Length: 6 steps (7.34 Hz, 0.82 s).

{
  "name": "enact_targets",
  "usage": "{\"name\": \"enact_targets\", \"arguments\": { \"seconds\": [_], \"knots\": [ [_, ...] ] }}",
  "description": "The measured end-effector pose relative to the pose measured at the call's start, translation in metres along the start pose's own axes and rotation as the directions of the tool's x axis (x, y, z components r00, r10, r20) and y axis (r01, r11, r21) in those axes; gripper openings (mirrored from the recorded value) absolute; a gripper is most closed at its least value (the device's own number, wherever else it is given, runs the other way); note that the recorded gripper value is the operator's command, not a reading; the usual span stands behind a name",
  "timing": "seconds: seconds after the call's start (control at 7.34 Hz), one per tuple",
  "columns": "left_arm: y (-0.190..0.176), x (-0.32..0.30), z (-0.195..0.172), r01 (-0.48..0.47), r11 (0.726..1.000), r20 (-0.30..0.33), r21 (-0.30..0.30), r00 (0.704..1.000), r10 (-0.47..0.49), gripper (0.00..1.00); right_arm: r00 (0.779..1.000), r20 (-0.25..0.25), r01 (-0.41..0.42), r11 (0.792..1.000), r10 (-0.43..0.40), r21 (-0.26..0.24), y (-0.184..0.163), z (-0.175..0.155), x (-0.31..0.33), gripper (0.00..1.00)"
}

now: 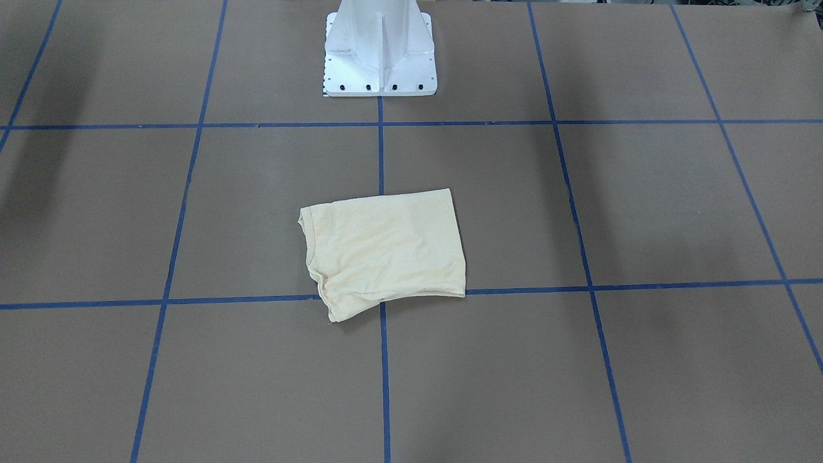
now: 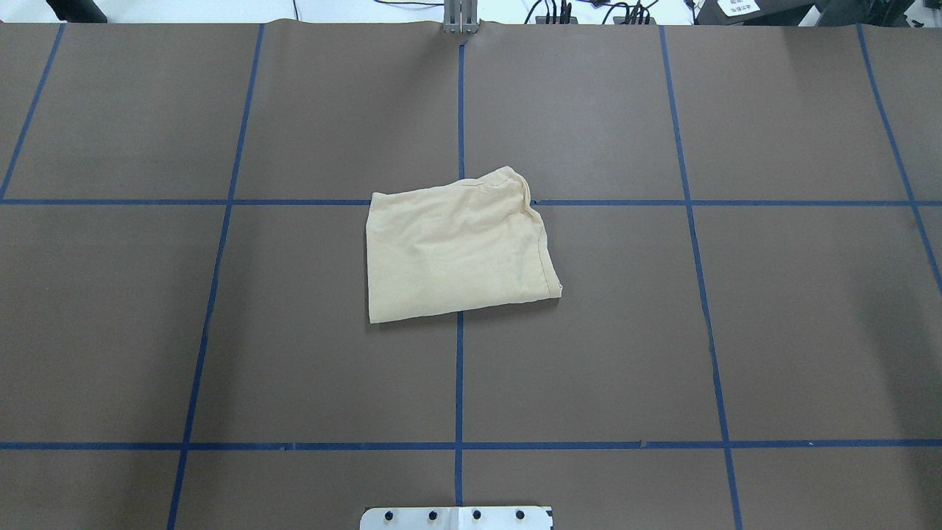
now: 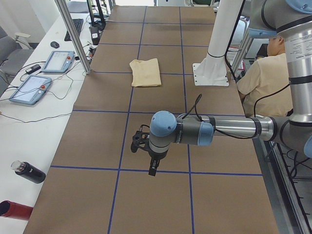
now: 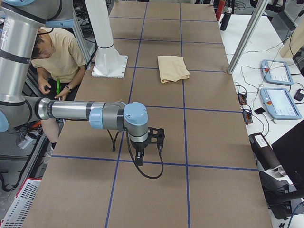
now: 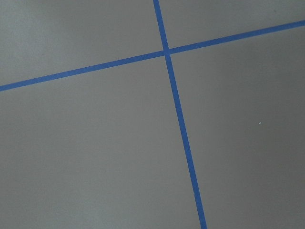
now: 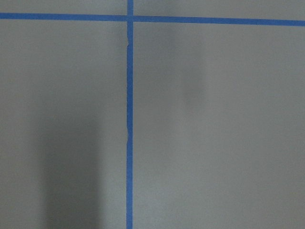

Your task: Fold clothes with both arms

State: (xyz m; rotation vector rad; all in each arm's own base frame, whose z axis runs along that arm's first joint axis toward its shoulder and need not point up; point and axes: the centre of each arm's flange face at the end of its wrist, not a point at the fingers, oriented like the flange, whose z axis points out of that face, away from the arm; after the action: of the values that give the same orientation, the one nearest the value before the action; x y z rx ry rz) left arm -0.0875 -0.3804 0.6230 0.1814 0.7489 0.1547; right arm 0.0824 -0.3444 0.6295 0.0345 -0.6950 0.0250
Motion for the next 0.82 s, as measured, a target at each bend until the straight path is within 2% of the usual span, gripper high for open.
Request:
{"name": "enact_targets", "arguments": {
  "seconds": [0.82],
  "knots": [
    [0.0016,-0.0010,0.0013,0.007,1.000,0.000,-0.003,1.000,-0.007,1.00,1.000,0.002,0.006,1.000,-0.006,0.004,-0.0011,-0.0017,-0.0016,1.00]
  ]
}}
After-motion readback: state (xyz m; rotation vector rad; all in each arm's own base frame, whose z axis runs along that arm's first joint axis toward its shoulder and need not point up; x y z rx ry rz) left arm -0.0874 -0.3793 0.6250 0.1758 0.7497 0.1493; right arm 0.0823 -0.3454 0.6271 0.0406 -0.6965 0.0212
